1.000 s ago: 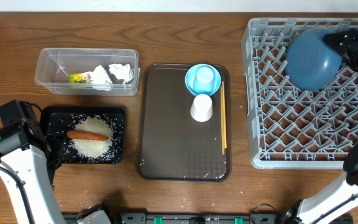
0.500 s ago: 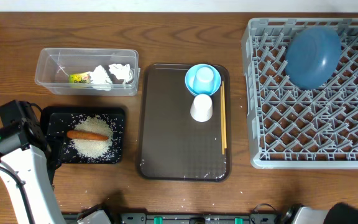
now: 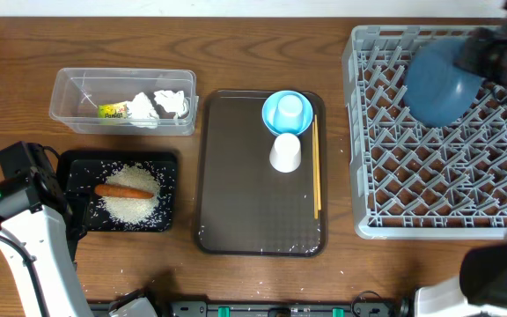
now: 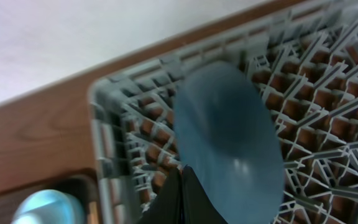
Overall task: Sort waste into correct bins and load items into the dishwasher rack
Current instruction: 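Lower the plate into the rack's back corner and open the right gripper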
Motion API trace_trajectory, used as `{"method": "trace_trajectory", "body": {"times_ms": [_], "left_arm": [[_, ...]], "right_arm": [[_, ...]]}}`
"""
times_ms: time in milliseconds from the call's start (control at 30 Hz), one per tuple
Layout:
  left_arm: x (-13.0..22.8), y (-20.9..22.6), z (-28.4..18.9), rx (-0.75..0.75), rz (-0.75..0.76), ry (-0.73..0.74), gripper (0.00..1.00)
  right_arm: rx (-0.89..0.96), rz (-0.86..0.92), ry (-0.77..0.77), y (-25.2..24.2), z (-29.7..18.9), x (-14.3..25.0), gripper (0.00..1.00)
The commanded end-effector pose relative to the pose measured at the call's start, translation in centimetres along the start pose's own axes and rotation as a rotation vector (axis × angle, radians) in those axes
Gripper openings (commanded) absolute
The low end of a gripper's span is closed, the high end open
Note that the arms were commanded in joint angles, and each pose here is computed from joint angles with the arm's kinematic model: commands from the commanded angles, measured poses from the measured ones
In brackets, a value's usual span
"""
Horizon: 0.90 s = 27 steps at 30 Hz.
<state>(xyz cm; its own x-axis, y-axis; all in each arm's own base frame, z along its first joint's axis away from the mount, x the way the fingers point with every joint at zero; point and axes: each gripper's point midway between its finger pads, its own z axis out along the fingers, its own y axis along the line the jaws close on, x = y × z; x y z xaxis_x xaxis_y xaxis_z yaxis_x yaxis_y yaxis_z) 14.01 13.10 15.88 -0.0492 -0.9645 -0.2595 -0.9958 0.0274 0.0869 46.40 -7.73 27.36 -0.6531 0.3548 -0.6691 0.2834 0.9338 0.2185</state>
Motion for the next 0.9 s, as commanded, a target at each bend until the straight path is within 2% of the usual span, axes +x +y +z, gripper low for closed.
{"method": "trace_trajectory", "body": {"times_ms": [0, 167, 300, 500, 700, 767, 833, 867], "left_arm": [[-0.1, 0.2, 0.1, -0.013, -0.002, 0.001, 0.98], [-0.1, 0.2, 0.1, -0.013, -0.002, 0.001, 0.98], [-0.1, 0.2, 0.1, -0.013, -0.002, 0.001, 0.98], [-0.1, 0.2, 0.1, -0.013, -0.002, 0.001, 0.98], [-0.1, 0.2, 0.1, -0.014, -0.002, 0.001, 0.98], [-0.1, 0.2, 0.1, -0.013, -0.002, 0.001, 0.98], [-0.1, 0.2, 0.1, -0.013, -0.002, 0.001, 0.98], [-0.1, 0.2, 0.1, -0.013, -0.002, 0.001, 0.98]], "right_arm": [[0.185, -0.036, 0.011, -2.5, 2.9, 0.4, 0.01], [0.237, -0.032, 0.061, -4.1, 6.5, 1.6, 0.01], [0.339, -0.025, 0.076, -6.6, 7.3, 2.1, 0.01], [0.429, -0.013, 0.053, -8.8, 5.9, 1.4, 0.01], [0.363, 0.002, -0.05, -6.5, 1.4, -0.9, 0.02], [0.251, -0.003, -0.086, -3.9, -0.5, -1.6, 0.18], [0.061, -0.018, -0.108, 0.0, -2.9, -2.0, 0.36], [-0.041, -0.029, -0.109, 2.1, -4.1, -1.9, 0.5]]}}
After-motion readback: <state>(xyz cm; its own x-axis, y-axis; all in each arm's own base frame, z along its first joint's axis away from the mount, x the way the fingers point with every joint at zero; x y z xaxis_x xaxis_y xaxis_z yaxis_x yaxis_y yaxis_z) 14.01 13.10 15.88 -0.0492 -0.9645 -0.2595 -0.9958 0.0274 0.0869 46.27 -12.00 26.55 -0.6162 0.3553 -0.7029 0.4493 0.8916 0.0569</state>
